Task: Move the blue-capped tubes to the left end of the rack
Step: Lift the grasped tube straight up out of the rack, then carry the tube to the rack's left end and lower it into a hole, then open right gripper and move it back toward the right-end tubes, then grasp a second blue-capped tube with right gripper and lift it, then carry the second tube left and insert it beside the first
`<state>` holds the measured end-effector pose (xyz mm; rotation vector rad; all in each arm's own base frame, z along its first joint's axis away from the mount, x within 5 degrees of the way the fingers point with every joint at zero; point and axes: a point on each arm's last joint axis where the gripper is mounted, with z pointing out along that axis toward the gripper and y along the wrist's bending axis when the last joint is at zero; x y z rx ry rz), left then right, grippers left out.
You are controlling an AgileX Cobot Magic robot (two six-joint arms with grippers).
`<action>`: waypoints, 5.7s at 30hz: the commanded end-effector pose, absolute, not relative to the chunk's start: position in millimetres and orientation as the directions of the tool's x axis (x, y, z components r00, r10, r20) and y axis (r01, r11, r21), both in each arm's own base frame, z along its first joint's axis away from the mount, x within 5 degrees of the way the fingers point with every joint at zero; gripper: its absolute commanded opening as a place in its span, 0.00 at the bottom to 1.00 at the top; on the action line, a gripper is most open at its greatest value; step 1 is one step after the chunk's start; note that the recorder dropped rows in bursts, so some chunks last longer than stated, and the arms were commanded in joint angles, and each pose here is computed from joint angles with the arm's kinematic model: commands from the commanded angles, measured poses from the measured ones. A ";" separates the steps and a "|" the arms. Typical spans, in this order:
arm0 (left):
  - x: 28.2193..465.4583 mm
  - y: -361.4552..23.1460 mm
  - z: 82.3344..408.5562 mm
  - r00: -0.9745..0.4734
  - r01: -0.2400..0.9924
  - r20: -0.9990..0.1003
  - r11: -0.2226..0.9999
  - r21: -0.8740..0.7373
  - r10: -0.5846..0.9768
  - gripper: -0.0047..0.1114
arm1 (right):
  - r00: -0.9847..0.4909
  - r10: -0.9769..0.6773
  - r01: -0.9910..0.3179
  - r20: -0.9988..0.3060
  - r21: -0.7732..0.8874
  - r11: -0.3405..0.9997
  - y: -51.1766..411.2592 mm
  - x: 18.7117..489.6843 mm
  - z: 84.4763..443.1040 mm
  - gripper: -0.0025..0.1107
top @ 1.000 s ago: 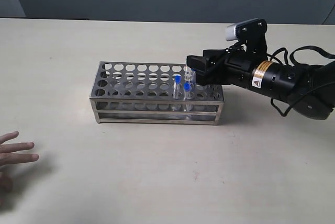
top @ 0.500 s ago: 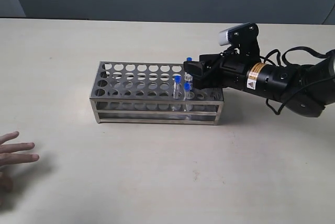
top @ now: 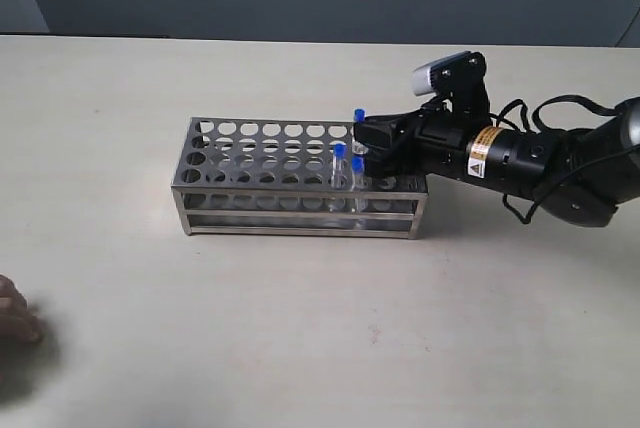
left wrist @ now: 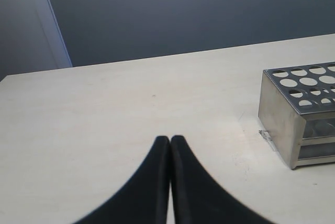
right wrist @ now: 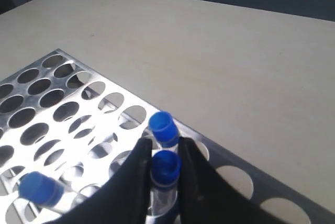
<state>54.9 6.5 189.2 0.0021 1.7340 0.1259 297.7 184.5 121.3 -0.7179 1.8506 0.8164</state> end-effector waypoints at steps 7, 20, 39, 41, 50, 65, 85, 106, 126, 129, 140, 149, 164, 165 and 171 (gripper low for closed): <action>55.1 6.0 191.3 -0.158 -0.065 -0.985 0.995 0.079 0.068 0.05 | -0.295 -0.150 -0.801 -0.944 0.158 0.578 182.3 292.4 164.2 0.02; 55.1 6.0 191.3 -0.158 -0.065 -0.985 0.995 0.079 0.068 0.05 | -0.186 -0.125 -0.827 -0.974 0.087 0.555 178.7 281.0 212.9 0.02; 55.1 6.0 191.3 -0.158 -0.065 -0.985 0.995 0.079 0.068 0.05 | -0.103 -0.278 -0.895 -0.955 -0.033 0.446 308.3 276.5 237.6 0.02; 55.1 6.0 191.3 -0.158 -0.065 -0.985 0.995 0.079 0.068 0.05 | -0.093 -0.275 -0.902 -0.957 -0.036 0.430 322.4 279.7 234.8 0.02; 55.1 6.0 191.3 -0.158 -0.065 -0.985 0.995 0.079 0.068 0.05 | -0.119 -0.288 -0.893 -0.950 -0.024 0.449 348.0 301.7 215.7 0.02; 55.1 6.0 191.3 -0.158 -0.065 -0.985 0.995 0.079 0.068 0.05 | -0.136 -0.297 -0.902 -0.945 -0.006 0.432 368.5 315.4 184.8 0.02; 55.1 6.0 191.3 -0.158 -0.065 -0.985 0.995 0.079 0.068 0.05 | -0.235 -0.345 -0.904 -0.909 0.073 0.421 371.7 313.5 150.3 0.43; 55.1 6.0 191.3 -0.158 -0.065 -0.985 0.995 0.079 0.068 0.05 | -0.277 -0.241 -0.701 -0.930 0.024 0.712 231.8 324.6 245.5 0.43; 55.1 6.0 191.3 -0.158 -0.065 -0.985 0.995 0.079 0.068 0.05 | -0.351 -0.213 -0.715 -0.912 0.114 0.690 209.3 312.4 152.6 0.43; 55.1 6.0 191.3 -0.158 -0.065 -0.985 0.995 0.079 0.068 0.05 | -0.362 -0.222 -0.695 -0.905 0.104 0.711 208.0 315.5 141.5 0.43; 55.1 6.0 191.3 -0.158 -0.065 -0.985 0.995 0.079 0.068 0.05 | -0.380 -0.186 -0.674 -0.906 0.133 0.727 208.6 317.3 135.9 0.02; 55.1 6.0 191.3 -0.158 -0.065 -0.985 0.995 0.079 0.068 0.05 | -0.238 -0.204 -0.735 -0.950 0.039 0.677 208.0 309.2 184.6 0.02; 55.1 6.0 191.3 -0.158 -0.065 -0.985 0.995 0.079 0.068 0.05 | -0.018 -0.236 -0.852 -0.972 -0.109 0.512 298.0 274.7 262.2 0.02; 55.1 6.0 191.3 -0.158 -0.065 -0.985 0.995 0.079 0.068 0.05 | -0.009 -0.241 -0.864 -0.971 -0.113 0.490 307.4 270.9 260.8 0.02; 55.1 6.0 191.3 -0.158 -0.065 -0.985 0.995 0.079 0.068 0.05 | -0.006 -0.260 -0.897 -0.965 -0.110 0.427 344.7 265.6 241.4 0.02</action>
